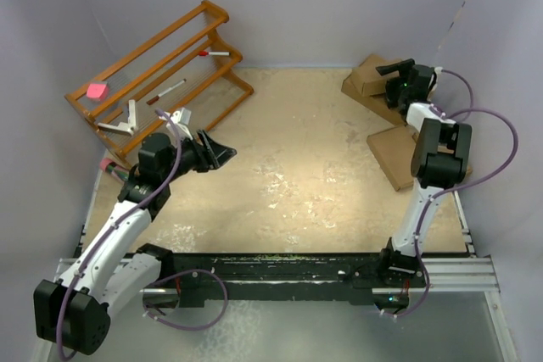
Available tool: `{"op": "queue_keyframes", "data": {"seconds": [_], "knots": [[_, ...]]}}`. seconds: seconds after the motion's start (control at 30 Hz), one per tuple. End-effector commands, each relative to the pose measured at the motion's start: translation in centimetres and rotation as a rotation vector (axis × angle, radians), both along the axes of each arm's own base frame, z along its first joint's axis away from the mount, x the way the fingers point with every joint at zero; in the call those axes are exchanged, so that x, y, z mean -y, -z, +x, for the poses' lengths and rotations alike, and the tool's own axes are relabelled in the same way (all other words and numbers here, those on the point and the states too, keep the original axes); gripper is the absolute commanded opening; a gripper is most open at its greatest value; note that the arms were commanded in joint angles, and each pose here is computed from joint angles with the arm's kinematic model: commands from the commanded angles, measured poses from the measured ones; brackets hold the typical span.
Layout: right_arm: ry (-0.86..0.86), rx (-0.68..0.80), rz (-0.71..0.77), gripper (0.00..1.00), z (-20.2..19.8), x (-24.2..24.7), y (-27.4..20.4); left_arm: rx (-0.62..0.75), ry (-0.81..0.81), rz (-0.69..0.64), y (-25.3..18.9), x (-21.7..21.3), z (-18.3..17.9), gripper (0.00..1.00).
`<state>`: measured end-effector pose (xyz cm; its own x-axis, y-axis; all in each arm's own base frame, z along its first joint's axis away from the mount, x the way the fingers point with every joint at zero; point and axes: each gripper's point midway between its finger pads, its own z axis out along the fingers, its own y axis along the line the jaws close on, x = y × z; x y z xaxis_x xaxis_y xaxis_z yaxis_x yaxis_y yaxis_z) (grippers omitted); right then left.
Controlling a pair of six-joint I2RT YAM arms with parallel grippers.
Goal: Fold the paper box
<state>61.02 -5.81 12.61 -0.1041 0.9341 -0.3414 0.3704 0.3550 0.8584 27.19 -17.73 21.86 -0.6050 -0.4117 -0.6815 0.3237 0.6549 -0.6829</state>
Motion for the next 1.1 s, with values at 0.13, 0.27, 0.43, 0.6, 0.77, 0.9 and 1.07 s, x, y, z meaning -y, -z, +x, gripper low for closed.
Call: {"op": "queue_keyframes", "data": {"seconds": [0.13,0.27,0.43,0.6,0.77,0.9,1.07], "knots": [[-0.04,-0.039,-0.048,1.0,-4.4,-0.7,-4.2,0.119,0.011,0.005,-3.8,-0.3,0.1,0.61],[-0.048,-0.104,-0.065,1.0,-5.9,-0.4,-3.1,0.131,0.022,0.004,-4.1,-0.1,0.0,0.62],[-0.186,-0.097,-0.116,1.0,-8.9,-1.8,-3.8,0.183,0.022,0.02,-5.4,-0.3,0.1,0.7],[-0.683,0.202,-0.298,1.0,-14.0,-7.9,-9.4,0.214,0.034,0.056,-5.3,0.1,2.1,0.87],[-1.036,0.369,-0.377,1.0,-20.2,-11.3,-11.4,0.234,0.037,0.016,-5.8,0.6,4.5,0.92],[-1.094,0.366,-0.651,1.0,-22.7,-10.6,-12.7,0.217,0.0,0.081,-6.9,-0.1,6.0,0.92],[-0.992,0.403,-1.022,1.0,-24.9,-8.8,-18.6,0.196,-0.046,0.21,-8.9,-1.7,6.4,0.92]]}}
